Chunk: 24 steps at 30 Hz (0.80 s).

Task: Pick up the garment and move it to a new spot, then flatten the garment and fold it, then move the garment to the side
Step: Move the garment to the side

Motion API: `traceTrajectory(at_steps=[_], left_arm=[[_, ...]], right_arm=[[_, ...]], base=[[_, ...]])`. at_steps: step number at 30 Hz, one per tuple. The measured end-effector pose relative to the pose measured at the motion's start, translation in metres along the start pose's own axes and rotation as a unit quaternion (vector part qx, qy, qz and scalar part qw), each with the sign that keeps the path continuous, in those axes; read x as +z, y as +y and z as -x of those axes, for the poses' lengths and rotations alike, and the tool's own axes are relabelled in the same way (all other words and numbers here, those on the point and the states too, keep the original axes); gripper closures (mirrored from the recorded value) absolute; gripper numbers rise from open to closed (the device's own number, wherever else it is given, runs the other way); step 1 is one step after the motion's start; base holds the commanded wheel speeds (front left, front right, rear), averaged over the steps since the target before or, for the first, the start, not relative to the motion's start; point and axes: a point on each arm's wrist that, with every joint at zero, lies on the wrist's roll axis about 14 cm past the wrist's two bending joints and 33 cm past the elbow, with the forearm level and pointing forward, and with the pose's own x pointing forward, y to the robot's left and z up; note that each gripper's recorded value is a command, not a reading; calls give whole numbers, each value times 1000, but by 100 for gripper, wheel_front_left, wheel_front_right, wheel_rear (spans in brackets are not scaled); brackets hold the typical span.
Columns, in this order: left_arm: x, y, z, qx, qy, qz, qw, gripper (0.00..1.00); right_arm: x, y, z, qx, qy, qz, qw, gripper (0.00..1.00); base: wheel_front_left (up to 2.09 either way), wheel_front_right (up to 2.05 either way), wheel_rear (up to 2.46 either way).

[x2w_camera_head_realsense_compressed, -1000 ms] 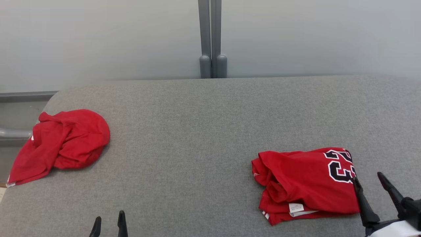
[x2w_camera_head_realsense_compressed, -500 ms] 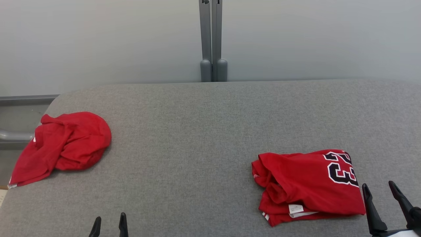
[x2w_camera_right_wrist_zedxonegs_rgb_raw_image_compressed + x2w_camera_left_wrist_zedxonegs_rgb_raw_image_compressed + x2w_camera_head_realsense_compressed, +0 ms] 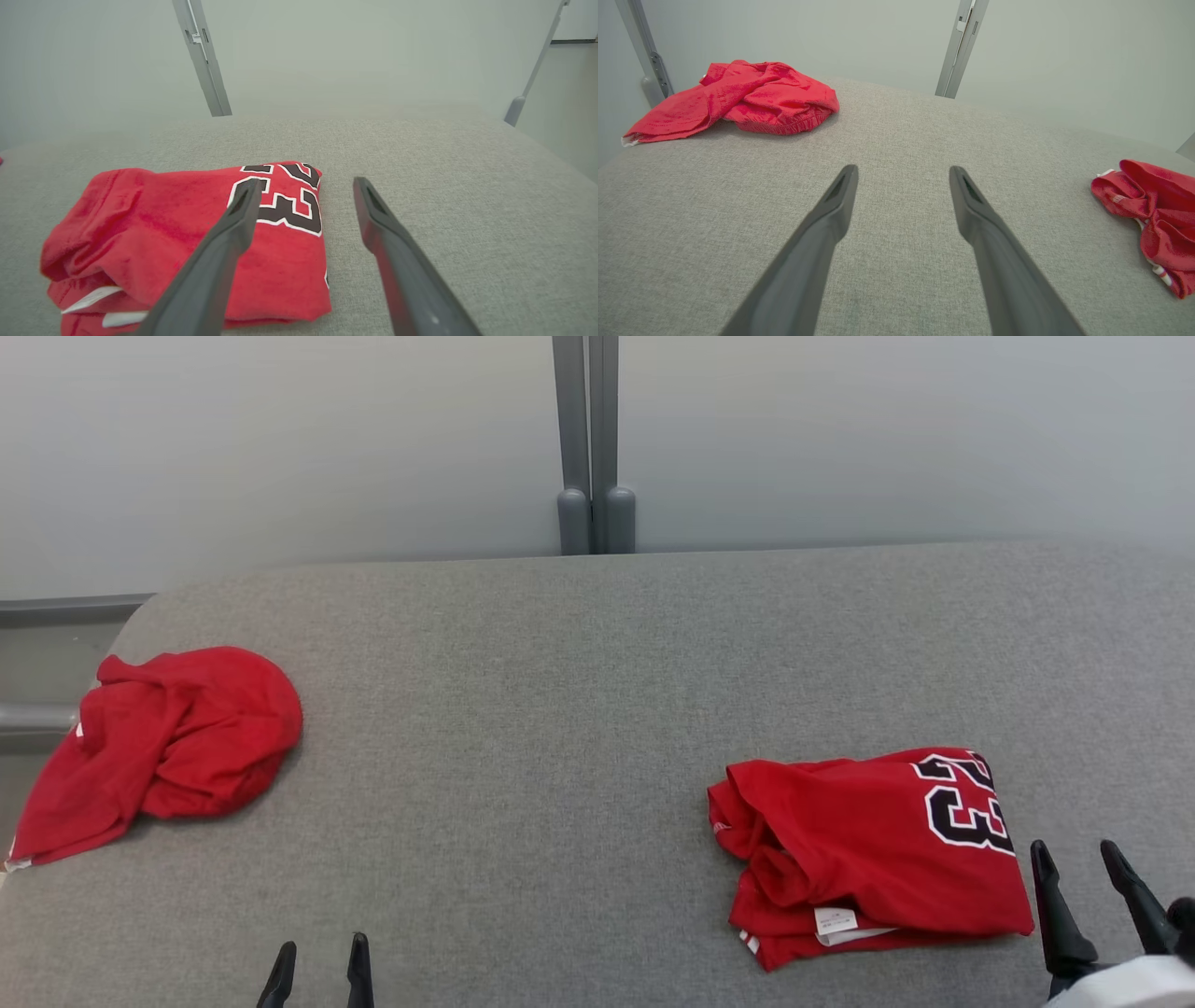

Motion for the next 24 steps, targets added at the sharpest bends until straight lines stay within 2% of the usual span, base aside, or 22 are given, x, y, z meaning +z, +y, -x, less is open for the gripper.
traceTrajectory(at_steps=[4,7,9,10,16,21,22,23,24], left_arm=[[-8,-6,-4,-11,16,-8,1000,0],[-11,-7,-10,-13,23,-9,1000,0],[-11,-8,-15,-14,24,-8,1000,0],[-13,-8,-17,-14,27,-8,1000,0],[-18,-4,-19,-4,36,-6,999,0],[-22,-1,-19,3,44,-6,999,0],[-23,-1,-19,4,45,-6,999,0],[-23,-1,-19,6,46,-6,999,0],[-23,-1,-20,6,46,-6,999,0]], right_arm=[[-16,-11,-24,-2,63,-28,998,0],[-35,-14,-39,2,141,-42,989,0],[-47,-11,-49,0,181,-76,981,0],[-52,-7,-52,11,201,-69,977,0],[-76,-9,-64,7,260,-76,962,0],[-93,11,-71,24,298,-107,948,0],[-94,12,-72,24,302,-114,946,74],[-94,12,-73,25,303,-117,945,100],[-94,12,-74,26,304,-117,945,100]], base=[[0,0,0],[0,0,0],[0,0,0],[0,0,0],[0,0,0],[0,0,0],[0,0,0],[0,0,0],[0,0,0]])
